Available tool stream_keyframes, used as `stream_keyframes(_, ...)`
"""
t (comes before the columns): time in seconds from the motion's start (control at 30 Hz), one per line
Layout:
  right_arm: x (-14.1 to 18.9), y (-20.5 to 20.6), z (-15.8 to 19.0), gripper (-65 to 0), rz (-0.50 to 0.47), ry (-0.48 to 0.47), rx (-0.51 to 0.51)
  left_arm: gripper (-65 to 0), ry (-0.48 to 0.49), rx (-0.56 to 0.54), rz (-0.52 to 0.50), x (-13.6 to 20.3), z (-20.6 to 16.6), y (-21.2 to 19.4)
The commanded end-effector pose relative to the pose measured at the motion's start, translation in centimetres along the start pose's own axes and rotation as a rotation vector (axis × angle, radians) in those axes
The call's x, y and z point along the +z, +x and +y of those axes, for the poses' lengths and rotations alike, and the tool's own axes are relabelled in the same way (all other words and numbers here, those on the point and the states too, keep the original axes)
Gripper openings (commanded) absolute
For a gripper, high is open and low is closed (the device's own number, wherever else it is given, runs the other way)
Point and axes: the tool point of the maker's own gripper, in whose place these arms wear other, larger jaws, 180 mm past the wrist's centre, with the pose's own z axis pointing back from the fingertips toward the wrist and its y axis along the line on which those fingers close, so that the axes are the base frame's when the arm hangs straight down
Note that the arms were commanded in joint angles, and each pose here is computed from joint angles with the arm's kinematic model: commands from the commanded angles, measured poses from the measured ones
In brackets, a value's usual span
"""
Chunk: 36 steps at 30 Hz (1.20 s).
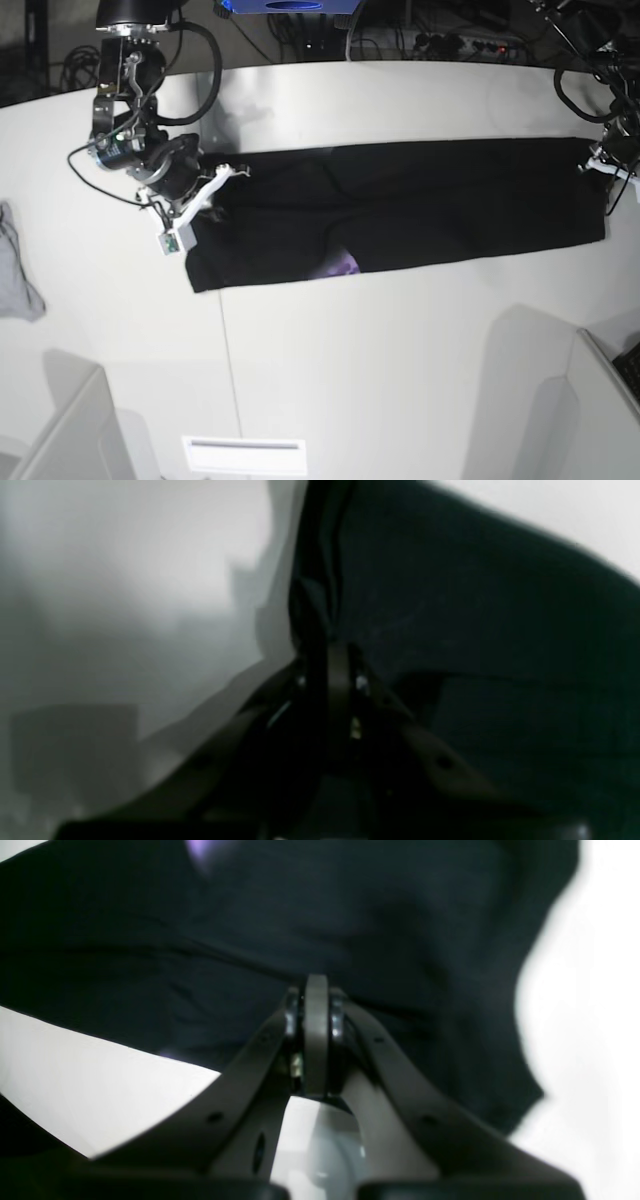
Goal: Fold the T-shirt properly
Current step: 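Move the left gripper inward along the strip and grasp the fabric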
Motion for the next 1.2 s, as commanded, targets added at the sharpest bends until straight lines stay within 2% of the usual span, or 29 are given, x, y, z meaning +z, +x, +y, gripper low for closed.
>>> stream_keyframes(0.0, 0.5, 1.7, 0.2, -65.0, -0.058, 0.01, 0.015, -65.0, 0.004, -0.045, -0.082, 1.1, 0.1, 2.9)
stream_keyframes(0.2, 0.5, 1.7, 0.3, -65.0, -0.058, 0.011, 0.014, -65.0, 0.007, -0.185, -0.132, 3.9, -1.8, 4.4)
stream_keyframes(0.47, 0.4, 1.7, 0.3, -65.0, -0.059, 0.012, 0.013, -65.0, -0.107, -0.314, -0.123, 4.4, -8.2, 3.0)
stream_keyframes(0.67, 0.4, 1.7, 0.3, -65.0, -0.059, 0.012, 0.013, -65.0, -0.211, -0.354, -0.14, 4.4, -13.4, 2.3)
stream_keyframes(1.17, 0.3, 1.6, 0.2, -65.0, -0.054, 0.012, 0.01, -65.0, -0.394, -0.376, -0.008, 2.7, -22.4, -2.4)
